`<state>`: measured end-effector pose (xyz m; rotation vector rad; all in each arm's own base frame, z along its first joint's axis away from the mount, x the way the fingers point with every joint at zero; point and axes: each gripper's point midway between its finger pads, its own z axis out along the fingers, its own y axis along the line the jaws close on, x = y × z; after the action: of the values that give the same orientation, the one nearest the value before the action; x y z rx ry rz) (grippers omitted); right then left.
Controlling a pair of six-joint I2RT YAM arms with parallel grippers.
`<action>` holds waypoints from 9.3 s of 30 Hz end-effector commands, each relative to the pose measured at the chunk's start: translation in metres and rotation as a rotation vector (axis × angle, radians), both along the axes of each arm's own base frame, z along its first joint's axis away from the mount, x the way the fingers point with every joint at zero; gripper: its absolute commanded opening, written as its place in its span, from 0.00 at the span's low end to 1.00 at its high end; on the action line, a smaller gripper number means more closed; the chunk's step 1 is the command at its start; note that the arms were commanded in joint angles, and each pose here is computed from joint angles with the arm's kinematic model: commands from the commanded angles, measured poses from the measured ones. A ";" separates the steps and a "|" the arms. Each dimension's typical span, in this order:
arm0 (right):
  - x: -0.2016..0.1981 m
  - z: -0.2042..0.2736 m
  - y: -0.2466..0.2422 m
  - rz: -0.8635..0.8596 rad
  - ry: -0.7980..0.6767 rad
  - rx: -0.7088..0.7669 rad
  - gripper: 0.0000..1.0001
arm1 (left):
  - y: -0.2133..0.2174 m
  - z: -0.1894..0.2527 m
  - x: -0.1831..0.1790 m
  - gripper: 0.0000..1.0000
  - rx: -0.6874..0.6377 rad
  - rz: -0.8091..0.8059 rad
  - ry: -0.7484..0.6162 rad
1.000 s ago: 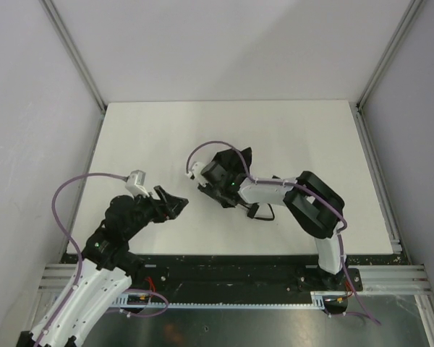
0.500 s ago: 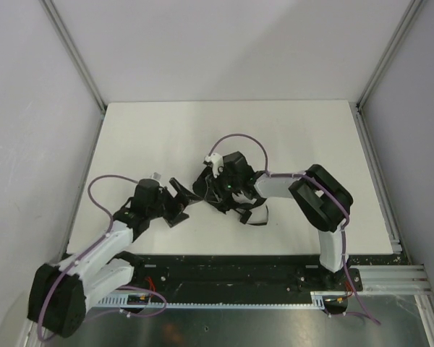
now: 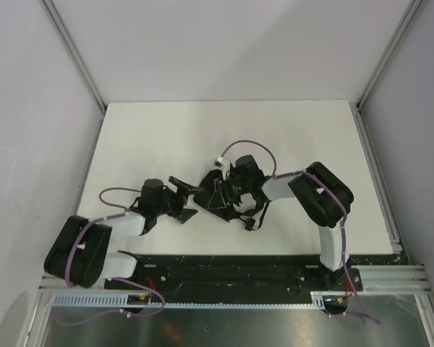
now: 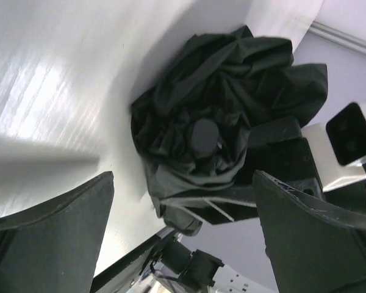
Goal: Put away the umbrella
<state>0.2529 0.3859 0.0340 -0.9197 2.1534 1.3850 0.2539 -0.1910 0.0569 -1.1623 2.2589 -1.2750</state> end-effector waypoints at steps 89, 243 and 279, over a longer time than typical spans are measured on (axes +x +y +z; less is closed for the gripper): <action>0.005 0.096 -0.191 -1.076 0.421 0.263 0.00 | -0.068 0.220 -0.079 0.00 -0.327 -0.565 -1.342; -0.028 0.371 -0.222 -0.707 -0.051 0.820 0.00 | 0.095 0.318 0.000 0.00 0.909 0.074 -1.054; -0.038 0.378 -0.201 -0.341 -0.200 0.756 0.00 | -0.111 0.259 -0.147 0.98 -0.104 -0.841 -1.209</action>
<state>0.2194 0.1910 0.3787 -0.2901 1.4979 1.7388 0.1124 -0.3113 0.2973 0.6544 1.7359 -1.6519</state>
